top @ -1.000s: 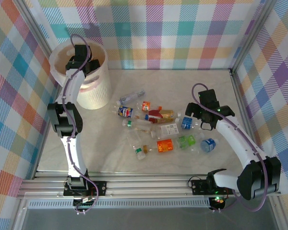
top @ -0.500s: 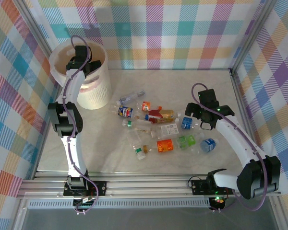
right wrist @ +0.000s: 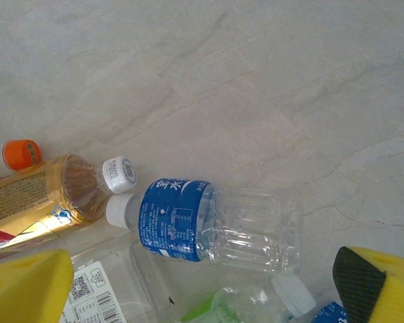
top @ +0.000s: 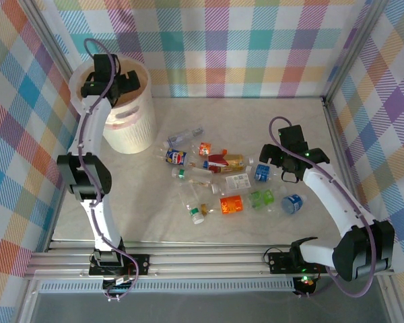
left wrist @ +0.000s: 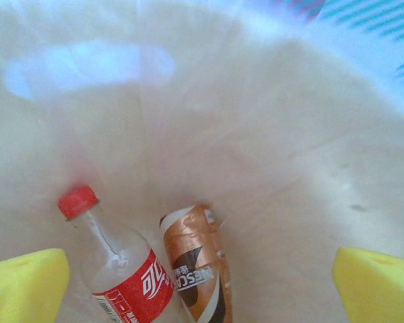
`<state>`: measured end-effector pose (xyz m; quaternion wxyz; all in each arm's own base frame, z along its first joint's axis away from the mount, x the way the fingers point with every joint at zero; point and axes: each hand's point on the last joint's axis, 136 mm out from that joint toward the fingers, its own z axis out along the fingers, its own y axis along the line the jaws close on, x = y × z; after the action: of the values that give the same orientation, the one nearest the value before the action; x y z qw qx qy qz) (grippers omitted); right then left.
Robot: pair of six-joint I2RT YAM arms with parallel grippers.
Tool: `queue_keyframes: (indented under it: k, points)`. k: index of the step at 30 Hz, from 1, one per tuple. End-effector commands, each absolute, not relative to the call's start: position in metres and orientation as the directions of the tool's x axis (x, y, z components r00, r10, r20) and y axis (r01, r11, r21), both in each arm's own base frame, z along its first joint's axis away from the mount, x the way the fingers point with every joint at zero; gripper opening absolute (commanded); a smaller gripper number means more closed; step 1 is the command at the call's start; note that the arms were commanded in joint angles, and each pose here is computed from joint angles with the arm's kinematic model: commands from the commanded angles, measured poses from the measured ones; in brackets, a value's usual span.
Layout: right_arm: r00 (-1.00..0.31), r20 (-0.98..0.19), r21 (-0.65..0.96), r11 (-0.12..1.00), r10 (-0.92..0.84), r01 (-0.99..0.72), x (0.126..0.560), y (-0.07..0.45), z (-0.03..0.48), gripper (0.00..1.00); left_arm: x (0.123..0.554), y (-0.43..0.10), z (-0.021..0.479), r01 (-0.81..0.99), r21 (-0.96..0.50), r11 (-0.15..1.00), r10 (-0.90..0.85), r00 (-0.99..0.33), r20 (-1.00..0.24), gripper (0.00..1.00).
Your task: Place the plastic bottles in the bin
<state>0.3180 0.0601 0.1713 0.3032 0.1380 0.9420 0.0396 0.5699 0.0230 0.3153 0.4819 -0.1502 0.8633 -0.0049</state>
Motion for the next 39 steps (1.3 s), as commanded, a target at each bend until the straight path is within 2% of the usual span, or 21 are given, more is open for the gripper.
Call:
queue_keyframes:
  k: [1, 9, 17, 22, 28, 33, 39]
  points:
    - [-0.763, -0.586, 0.185, 0.961, 0.275, 0.204, 0.319, 0.065, 0.185, 1.00, 0.547, 0.032, 0.387, -0.259, -0.207, 0.943, -0.290, -0.345, -0.892, 1.00]
    - [-0.750, -0.599, 0.195, 0.959, 0.282, 0.204, 0.315, 0.064, 0.187, 1.00, 0.502, 0.012, 0.446, -0.165, -0.260, 0.952, -0.296, -0.258, -0.920, 1.00]
    - [-0.745, -0.605, 0.198, 0.959, 0.283, 0.203, 0.312, 0.063, 0.187, 1.00, 0.427, -0.027, 0.465, -0.059, -0.351, 0.934, -0.356, -0.181, -0.917, 1.00]
    - [-0.739, -0.606, 0.206, 0.956, 0.293, 0.210, 0.310, 0.062, 0.185, 1.00, 0.379, -0.061, 0.430, -0.014, -0.420, 0.907, -0.414, -0.211, -0.886, 1.00]
    - [-0.744, -0.599, 0.200, 0.955, 0.297, 0.220, 0.310, 0.061, 0.182, 1.00, 0.335, -0.098, 0.351, -0.043, -0.477, 0.878, -0.464, -0.323, -0.825, 1.00]
    - [-0.748, -0.593, 0.191, 0.954, 0.298, 0.229, 0.309, 0.059, 0.176, 1.00, 0.310, -0.121, 0.287, -0.079, -0.457, 0.886, -0.438, -0.468, -0.768, 1.00]
    - [-0.755, -0.580, 0.188, 0.952, 0.306, 0.242, 0.305, 0.058, 0.167, 1.00, 0.283, -0.152, 0.233, -0.073, -0.387, 0.919, -0.351, -0.596, -0.722, 1.00]
